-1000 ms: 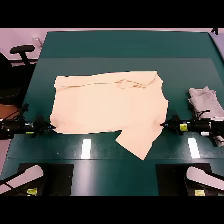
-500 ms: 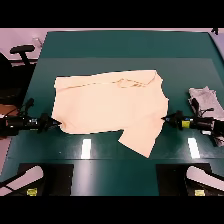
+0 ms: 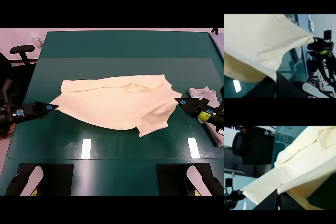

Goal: Fold the shirts.

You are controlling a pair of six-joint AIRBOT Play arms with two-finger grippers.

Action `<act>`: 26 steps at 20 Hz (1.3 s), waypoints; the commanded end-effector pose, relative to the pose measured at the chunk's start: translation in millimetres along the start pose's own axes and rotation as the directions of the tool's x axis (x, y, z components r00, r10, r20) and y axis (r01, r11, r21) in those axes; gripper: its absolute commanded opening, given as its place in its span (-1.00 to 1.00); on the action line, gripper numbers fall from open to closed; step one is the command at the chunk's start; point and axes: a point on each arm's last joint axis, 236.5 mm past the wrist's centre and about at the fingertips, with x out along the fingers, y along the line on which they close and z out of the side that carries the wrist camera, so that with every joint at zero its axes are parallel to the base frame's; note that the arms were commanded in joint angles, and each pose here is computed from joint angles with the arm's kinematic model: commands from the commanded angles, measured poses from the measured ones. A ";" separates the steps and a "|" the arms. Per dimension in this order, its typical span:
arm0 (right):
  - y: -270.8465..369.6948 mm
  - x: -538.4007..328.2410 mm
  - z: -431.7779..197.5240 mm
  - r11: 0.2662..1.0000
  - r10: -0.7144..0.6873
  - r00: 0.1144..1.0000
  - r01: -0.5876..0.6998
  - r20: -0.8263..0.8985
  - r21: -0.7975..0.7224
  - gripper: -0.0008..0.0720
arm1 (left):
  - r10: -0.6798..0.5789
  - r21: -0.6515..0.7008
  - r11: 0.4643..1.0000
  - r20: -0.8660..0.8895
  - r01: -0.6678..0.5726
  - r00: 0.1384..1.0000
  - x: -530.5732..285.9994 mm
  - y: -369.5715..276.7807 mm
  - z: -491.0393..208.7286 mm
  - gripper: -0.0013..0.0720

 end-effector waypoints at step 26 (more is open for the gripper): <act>201.6 5.3 8.6 0.854 -0.148 0.973 0.037 -0.175 -0.519 -0.93 | 0.357 0.701 0.691 -0.121 -0.175 0.926 -13.7 -191.3 14.4 -0.90</act>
